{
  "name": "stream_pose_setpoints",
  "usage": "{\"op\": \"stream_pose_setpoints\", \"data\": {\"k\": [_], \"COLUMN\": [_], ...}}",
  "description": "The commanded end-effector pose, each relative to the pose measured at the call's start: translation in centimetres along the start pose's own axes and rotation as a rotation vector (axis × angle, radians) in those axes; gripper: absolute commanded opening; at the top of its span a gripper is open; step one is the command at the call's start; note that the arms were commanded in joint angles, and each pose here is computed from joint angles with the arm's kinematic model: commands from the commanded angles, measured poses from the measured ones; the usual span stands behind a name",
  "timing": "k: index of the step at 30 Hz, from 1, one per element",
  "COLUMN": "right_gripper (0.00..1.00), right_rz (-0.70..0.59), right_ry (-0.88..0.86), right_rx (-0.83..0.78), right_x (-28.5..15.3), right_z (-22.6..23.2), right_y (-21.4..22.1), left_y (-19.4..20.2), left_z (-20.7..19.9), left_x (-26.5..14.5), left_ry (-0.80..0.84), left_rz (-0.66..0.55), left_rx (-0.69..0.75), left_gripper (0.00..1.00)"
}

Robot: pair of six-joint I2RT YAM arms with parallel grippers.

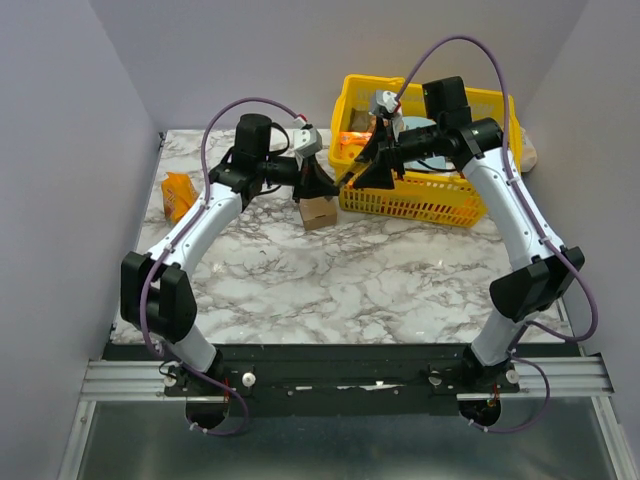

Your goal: Unpack the express box

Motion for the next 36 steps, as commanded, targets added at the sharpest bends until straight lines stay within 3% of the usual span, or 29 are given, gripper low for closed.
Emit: {"op": "stream_pose_setpoints", "data": {"k": [1,16,36], "right_gripper": [0.63,0.61,0.48], "right_rz": [-0.017,0.011,0.043], "right_ry": [-0.038,-0.020,-0.016], "right_rx": [-0.013,-0.034,-0.031], "right_x": [0.4,0.7,1.7], "right_z": [0.6,0.4,-0.2], "right_y": [-0.6,-0.2,0.6], "left_y": [-1.4,-3.0,-2.8], "left_z": [0.5,1.5,1.5], "left_x": [0.4,1.5,2.1], "left_ry": [-0.008,-0.010,-0.007], "left_rz": [-0.024,-0.068,-0.041], "left_rx": [0.014,-0.016,-0.006], "left_gripper": [0.00,0.00,0.00]}}
Point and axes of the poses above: each gripper's point midway between its finger pads, its own x axis out along the fingers, its own z axis along the line the jaws close on, y = z × x, the point moved 3 cm from there along -x, back along the fingers, and after that the axes turned 7 degrees about -x, right-handed, at the moved point
